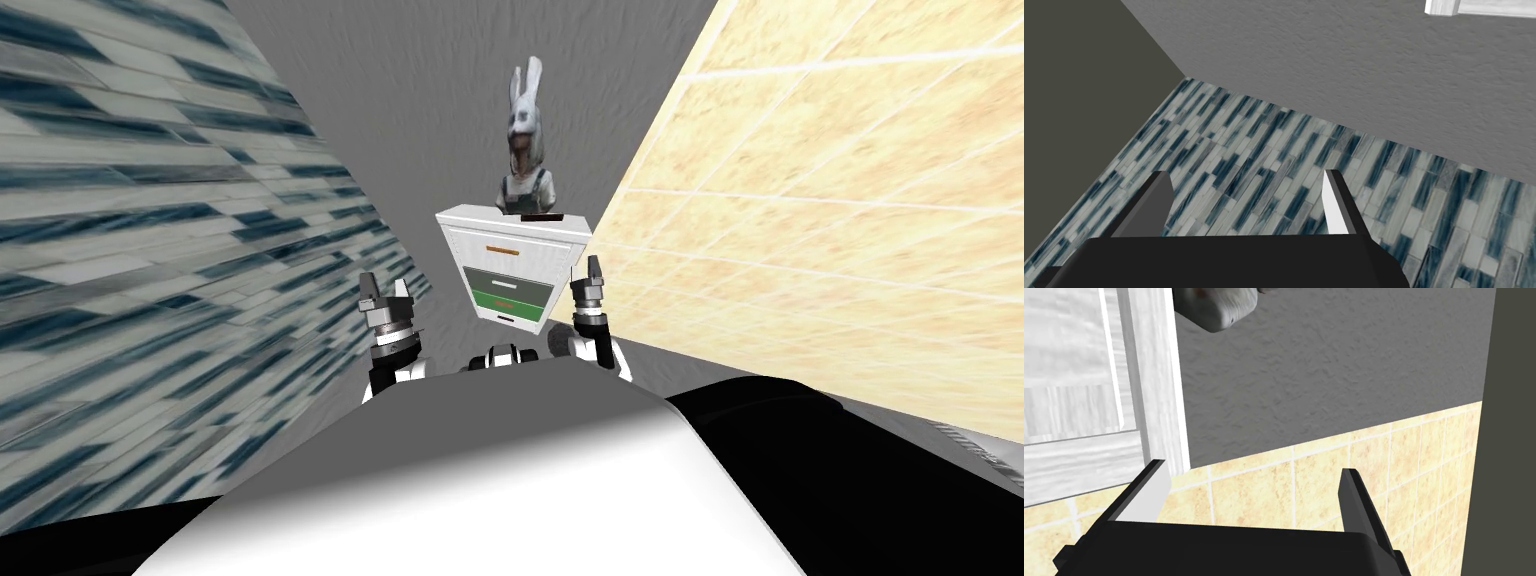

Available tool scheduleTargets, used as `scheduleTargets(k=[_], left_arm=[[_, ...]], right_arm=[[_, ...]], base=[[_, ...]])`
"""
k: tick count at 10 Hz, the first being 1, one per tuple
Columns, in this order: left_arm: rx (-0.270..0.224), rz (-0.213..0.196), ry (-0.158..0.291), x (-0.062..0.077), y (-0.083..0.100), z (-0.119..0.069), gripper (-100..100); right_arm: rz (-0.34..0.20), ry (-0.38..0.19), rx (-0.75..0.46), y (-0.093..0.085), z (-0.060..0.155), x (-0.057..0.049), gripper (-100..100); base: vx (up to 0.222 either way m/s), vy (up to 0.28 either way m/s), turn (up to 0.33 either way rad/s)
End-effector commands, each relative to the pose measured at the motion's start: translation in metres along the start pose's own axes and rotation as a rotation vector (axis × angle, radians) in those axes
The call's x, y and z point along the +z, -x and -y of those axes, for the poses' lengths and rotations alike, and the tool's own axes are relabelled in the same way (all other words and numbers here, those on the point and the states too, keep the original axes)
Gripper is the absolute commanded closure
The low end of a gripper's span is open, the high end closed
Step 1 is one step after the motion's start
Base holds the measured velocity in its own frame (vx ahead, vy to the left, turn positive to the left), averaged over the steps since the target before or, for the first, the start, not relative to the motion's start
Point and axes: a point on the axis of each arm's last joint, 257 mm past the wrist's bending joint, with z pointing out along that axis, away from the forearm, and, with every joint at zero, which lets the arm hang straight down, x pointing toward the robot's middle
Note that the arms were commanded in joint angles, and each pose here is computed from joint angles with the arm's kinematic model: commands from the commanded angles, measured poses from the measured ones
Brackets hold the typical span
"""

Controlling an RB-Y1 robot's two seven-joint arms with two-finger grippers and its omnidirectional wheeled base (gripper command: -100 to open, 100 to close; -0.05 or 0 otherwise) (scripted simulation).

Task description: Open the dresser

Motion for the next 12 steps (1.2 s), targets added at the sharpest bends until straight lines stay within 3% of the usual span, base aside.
scheduleTargets(k=[1,8,12], left_arm=[[0.0,0.0,0.0,0.0,0.0,0.0,0],[0.0,0.0,0.0,0.0,0.0,0.0,0],[0.0,0.0,0.0,0.0,0.0,0.0,0]], right_arm=[[-0.078,-0.019,-0.134,-0.006,0.009,-0.001,-100],[-0.265,-0.049,-0.592,-0.012,0.039,-0.005,-100],[-0.345,-0.053,-0.823,-0.009,0.055,-0.009,-100]], base=[[0.084,0.111,-0.119],[0.11,0.171,-0.128],[0.099,0.161,-0.12]])
